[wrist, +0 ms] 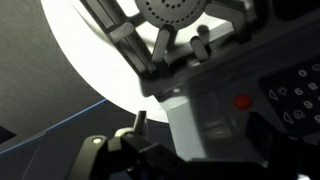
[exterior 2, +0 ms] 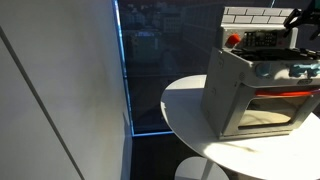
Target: Push the top orange button on the right side of the stove
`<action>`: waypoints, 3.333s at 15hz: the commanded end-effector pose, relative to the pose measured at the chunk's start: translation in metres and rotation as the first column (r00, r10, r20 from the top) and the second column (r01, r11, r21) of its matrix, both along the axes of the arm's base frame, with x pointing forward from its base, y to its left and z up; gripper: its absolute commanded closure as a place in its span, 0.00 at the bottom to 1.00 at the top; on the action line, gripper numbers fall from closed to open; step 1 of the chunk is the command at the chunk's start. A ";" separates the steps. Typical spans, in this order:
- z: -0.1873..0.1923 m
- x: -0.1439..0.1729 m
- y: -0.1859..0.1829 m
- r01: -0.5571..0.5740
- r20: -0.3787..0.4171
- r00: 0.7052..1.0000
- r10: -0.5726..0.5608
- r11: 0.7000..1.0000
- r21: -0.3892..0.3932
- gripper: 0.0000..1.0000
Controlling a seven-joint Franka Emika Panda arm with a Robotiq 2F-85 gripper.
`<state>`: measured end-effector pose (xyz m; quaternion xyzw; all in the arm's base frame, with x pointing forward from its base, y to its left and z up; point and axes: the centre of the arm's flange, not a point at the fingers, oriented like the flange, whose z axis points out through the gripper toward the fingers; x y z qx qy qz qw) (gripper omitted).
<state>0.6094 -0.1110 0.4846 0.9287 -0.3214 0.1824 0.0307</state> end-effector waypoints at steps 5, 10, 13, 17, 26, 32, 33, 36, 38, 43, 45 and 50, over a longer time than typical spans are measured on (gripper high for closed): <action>0.004 0.013 -0.012 0.012 0.030 0.999 -0.012 1.000 -0.007 0.00; 0.004 0.007 -0.008 0.000 0.011 1.000 0.000 1.000 -0.002 0.00; 0.006 -0.001 -0.003 -0.020 -0.007 1.000 0.020 1.000 -0.002 0.00; 0.007 -0.008 0.001 -0.043 -0.040 0.998 0.043 0.999 0.010 0.00; 0.010 -0.024 0.014 -0.123 -0.130 0.983 0.130 0.991 0.054 0.00; 0.019 -0.039 0.022 -0.226 -0.216 0.945 0.247 0.967 0.115 0.00; 0.021 -0.042 0.024 -0.248 -0.230 0.934 0.272 0.960 0.130 0.00; 0.030 -0.053 0.029 -0.288 -0.273 0.906 0.323 0.944 0.162 0.00; 0.037 -0.061 0.034 -0.297 -0.302 0.892 0.336 0.940 0.167 0.00; 0.061 -0.090 0.048 -0.297 -0.360 0.866 0.348 0.936 0.190 0.00; 0.071 -0.102 0.053 -0.309 -0.363 0.859 0.361 0.931 0.194 0.00; 0.090 -0.125 0.064 -0.344 -0.352 0.853 0.386 0.922 0.178 0.00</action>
